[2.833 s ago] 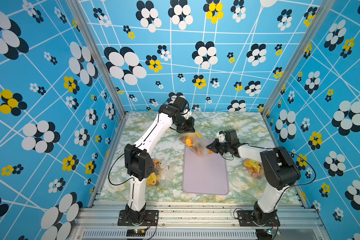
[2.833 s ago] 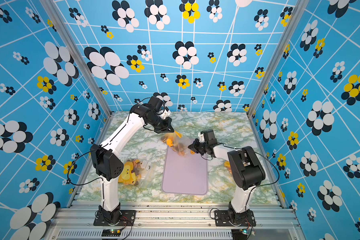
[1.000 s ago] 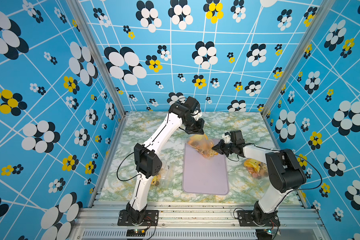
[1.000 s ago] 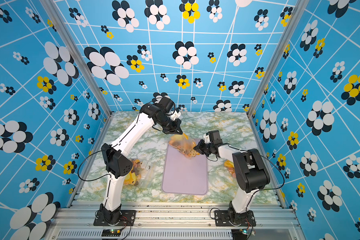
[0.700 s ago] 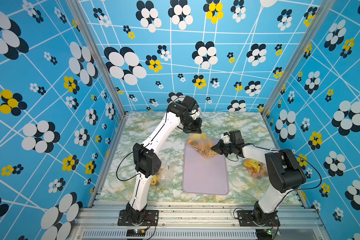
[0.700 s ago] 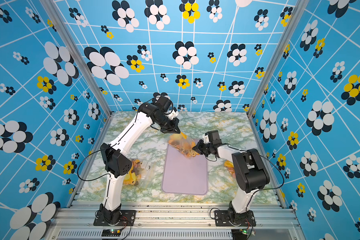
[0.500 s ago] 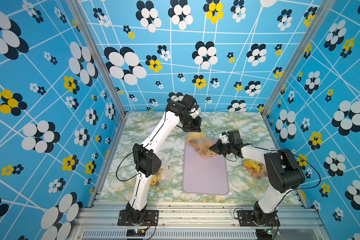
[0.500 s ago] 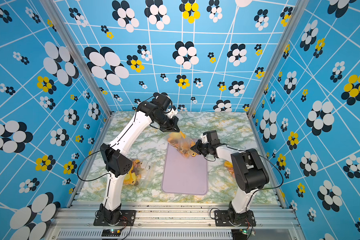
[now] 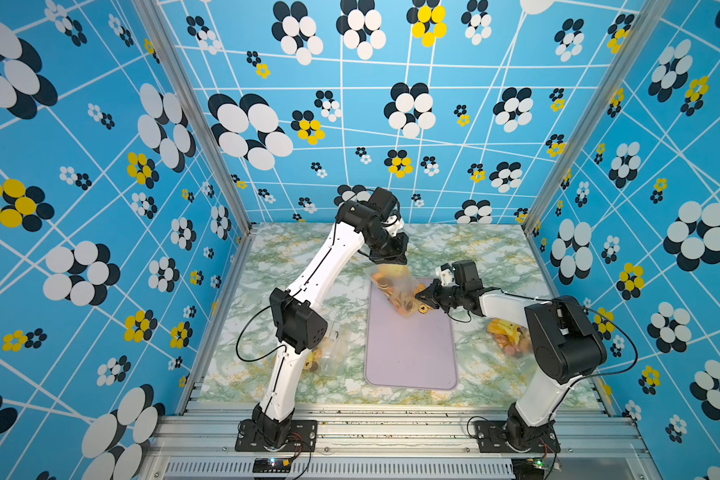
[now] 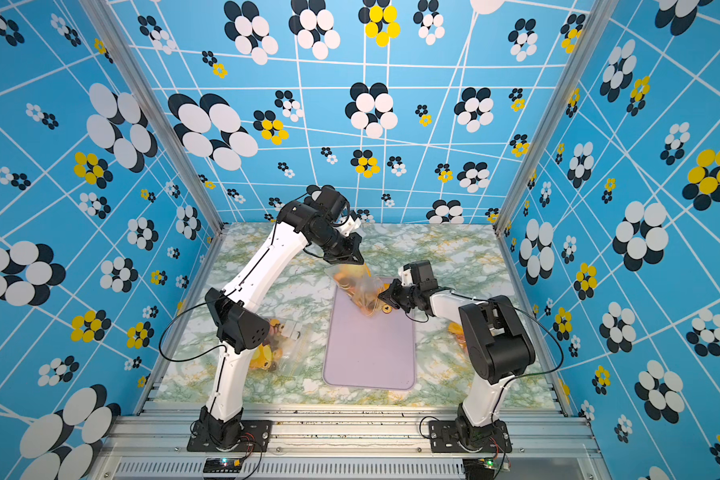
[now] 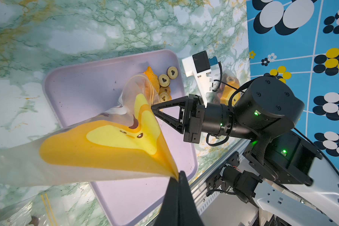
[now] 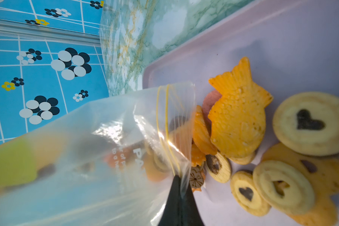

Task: Pour cookies out of the ziploc bag
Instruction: 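Pour the cookies out of the ziploc bag onto the tray.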

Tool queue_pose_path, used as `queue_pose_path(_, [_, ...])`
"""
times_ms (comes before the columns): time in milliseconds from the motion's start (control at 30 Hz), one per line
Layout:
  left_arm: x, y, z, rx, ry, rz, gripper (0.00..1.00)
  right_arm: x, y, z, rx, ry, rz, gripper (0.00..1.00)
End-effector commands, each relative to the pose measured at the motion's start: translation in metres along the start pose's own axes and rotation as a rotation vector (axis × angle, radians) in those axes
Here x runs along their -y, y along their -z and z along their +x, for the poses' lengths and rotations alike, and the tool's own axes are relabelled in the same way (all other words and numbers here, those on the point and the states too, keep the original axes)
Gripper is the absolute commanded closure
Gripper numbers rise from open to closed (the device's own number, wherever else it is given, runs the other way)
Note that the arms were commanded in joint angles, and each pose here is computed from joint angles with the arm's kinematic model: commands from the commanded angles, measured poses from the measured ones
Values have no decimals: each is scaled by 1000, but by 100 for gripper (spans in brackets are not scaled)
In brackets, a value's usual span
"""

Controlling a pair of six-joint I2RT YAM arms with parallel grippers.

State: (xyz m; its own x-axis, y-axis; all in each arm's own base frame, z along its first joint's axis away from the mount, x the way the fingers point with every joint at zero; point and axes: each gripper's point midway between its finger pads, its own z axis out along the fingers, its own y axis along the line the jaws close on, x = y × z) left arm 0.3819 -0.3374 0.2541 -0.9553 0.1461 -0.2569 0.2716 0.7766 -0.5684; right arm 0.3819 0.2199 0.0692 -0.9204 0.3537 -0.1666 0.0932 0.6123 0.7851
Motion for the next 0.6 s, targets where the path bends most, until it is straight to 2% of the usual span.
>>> queue_pose_path(0, [11, -1, -7, 27, -19, 29, 100, 12, -12, 9, -31, -40, 39, 100])
queue_pose_path(233, [23, -14, 1, 6, -31, 32, 100, 2, -22, 9, -38, -36, 17, 100])
queue_pose_path(567, [40, -36, 21, -41, -64, 15, 100, 19, -14, 13, -33, -51, 39, 100])
